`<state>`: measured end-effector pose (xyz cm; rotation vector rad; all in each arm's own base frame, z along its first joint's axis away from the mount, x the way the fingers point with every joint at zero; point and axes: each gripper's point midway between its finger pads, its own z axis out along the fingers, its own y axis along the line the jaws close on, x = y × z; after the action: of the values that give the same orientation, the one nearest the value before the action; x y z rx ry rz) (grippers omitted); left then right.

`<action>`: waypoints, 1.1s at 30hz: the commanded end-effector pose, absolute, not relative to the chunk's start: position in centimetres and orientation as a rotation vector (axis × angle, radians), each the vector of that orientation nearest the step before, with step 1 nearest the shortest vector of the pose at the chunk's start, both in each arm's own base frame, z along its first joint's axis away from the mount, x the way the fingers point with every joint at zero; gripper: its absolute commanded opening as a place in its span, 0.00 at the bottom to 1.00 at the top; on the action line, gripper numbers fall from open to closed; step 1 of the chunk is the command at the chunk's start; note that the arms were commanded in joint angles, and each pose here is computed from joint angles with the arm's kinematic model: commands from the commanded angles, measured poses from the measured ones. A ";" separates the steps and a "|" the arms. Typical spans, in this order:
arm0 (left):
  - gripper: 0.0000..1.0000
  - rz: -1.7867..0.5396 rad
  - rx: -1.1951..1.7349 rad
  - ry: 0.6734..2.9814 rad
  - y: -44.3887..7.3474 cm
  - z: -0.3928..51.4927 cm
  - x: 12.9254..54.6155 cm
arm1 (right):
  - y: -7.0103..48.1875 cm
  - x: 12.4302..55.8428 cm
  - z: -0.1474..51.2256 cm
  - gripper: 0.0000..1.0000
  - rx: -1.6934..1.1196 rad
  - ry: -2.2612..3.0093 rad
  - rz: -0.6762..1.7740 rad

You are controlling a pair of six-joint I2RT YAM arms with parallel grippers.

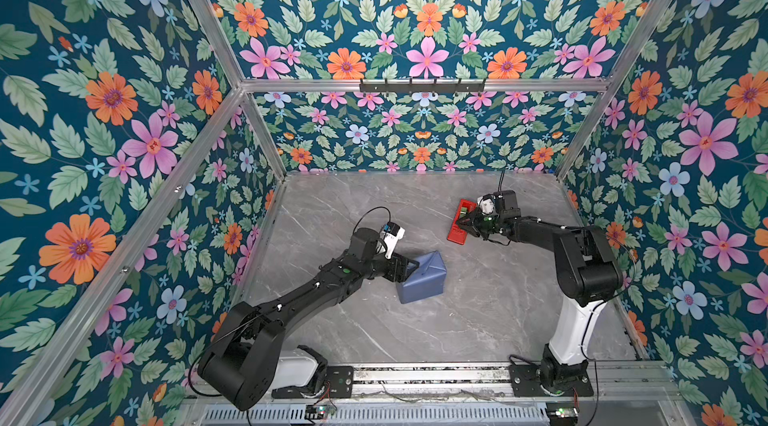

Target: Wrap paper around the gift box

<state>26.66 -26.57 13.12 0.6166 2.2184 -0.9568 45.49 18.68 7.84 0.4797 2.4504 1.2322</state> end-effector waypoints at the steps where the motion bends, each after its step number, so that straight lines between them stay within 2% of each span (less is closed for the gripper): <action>1: 0.73 -0.928 0.632 2.278 -26.0 11.7 26.0 | 18.7 44.6 6.5 0.15 0.568 2.502 1.239; 8: 0.73 -0.925 0.635 2.276 -26.0 11.7 26.0 | 19.2 45.4 7.9 0.00 0.588 2.418 1.319; 19: 0.73 -0.916 0.642 2.275 -25.9 11.7 25.9 | 19.7 45.7 11.1 0.00 0.568 2.287 1.439; 33: 0.73 -0.912 0.649 2.275 -25.9 11.5 26.0 | 21.0 42.0 12.2 0.00 0.546 2.273 1.470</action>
<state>26.71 -26.57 13.10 0.6308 2.2059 -0.9488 42.50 20.38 11.27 0.5895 2.2980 1.4312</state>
